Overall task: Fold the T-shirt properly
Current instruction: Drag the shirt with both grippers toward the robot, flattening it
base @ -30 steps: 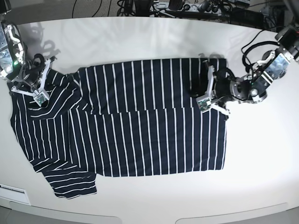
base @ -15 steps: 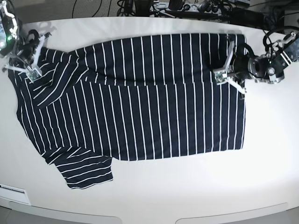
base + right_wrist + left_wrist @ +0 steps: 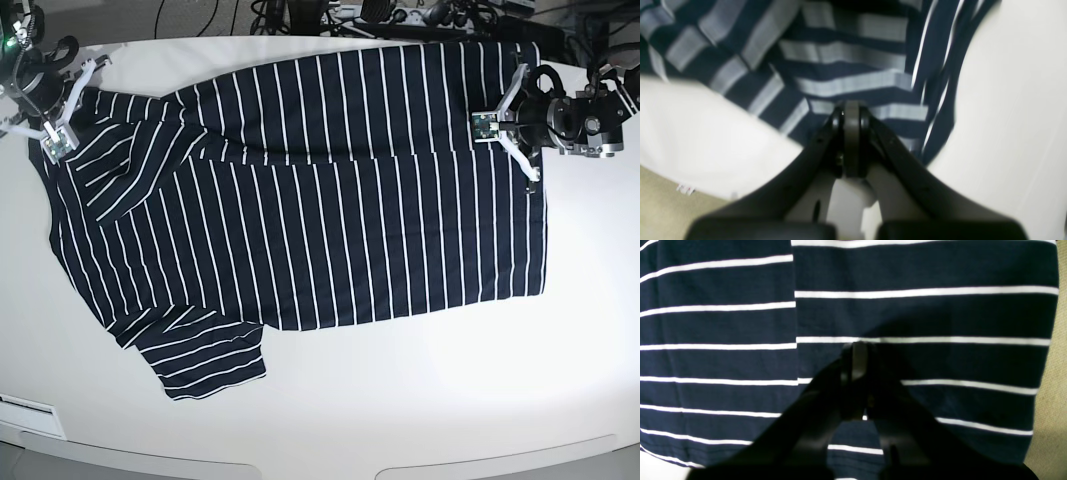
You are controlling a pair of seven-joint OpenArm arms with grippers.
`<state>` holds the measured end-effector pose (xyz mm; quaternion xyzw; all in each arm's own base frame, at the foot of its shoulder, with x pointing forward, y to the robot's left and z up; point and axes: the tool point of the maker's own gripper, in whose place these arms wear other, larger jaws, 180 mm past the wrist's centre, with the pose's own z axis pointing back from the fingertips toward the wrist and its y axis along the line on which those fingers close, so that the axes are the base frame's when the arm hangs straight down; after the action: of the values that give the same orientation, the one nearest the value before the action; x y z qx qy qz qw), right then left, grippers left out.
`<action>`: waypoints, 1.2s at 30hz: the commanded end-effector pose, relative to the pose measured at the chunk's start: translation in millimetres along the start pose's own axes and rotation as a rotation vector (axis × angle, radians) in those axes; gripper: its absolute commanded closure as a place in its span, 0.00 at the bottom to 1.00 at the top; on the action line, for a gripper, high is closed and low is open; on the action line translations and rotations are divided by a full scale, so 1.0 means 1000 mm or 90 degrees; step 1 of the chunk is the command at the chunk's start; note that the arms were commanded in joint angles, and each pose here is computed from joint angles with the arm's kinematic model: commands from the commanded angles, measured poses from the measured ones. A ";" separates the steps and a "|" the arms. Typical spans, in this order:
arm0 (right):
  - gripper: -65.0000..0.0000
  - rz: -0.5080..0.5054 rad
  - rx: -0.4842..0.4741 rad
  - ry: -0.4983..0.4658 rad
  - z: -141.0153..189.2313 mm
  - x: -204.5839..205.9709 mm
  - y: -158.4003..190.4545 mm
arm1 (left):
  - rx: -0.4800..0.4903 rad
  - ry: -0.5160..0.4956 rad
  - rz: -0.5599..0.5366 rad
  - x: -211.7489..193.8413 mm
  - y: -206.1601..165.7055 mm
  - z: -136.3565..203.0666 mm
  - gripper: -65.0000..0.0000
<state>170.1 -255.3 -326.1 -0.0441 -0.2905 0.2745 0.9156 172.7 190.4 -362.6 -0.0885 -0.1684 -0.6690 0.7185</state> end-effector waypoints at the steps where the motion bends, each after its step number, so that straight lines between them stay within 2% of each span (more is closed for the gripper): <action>1: 1.00 0.012 -0.003 -0.015 0.001 0.007 -0.004 | 0.015 -0.006 0.000 0.001 0.008 0.007 1.00; 10: 1.00 -0.032 0.054 -0.055 -0.050 0.015 -0.025 | 0.016 -0.010 0.000 0.002 0.008 0.007 1.00; 13: 1.00 -0.047 0.077 -0.017 -0.073 -0.002 -0.024 | 0.016 -0.010 0.000 0.002 0.008 0.007 1.00; 16: 1.00 -0.052 0.097 0.061 -0.085 -0.030 -0.015 | 0.030 -0.009 0.004 0.002 0.012 0.007 1.00; 23: 1.00 -0.077 0.087 0.147 -0.082 -0.063 -0.009 | 0.046 0.009 -0.026 -0.003 0.017 0.008 1.00; 27: 1.00 -0.084 0.091 0.180 -0.072 -0.080 0.007 | 0.060 0.011 -0.030 -0.003 0.021 0.008 1.00; 36: 1.00 -0.046 0.091 0.232 -0.043 -0.105 0.040 | 0.094 0.000 -0.040 0.001 0.034 0.011 1.00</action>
<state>149.7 -265.5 -406.0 -0.0209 -0.2070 0.2385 0.9486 197.3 192.7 -356.5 -0.0416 -0.2096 -0.6766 0.7047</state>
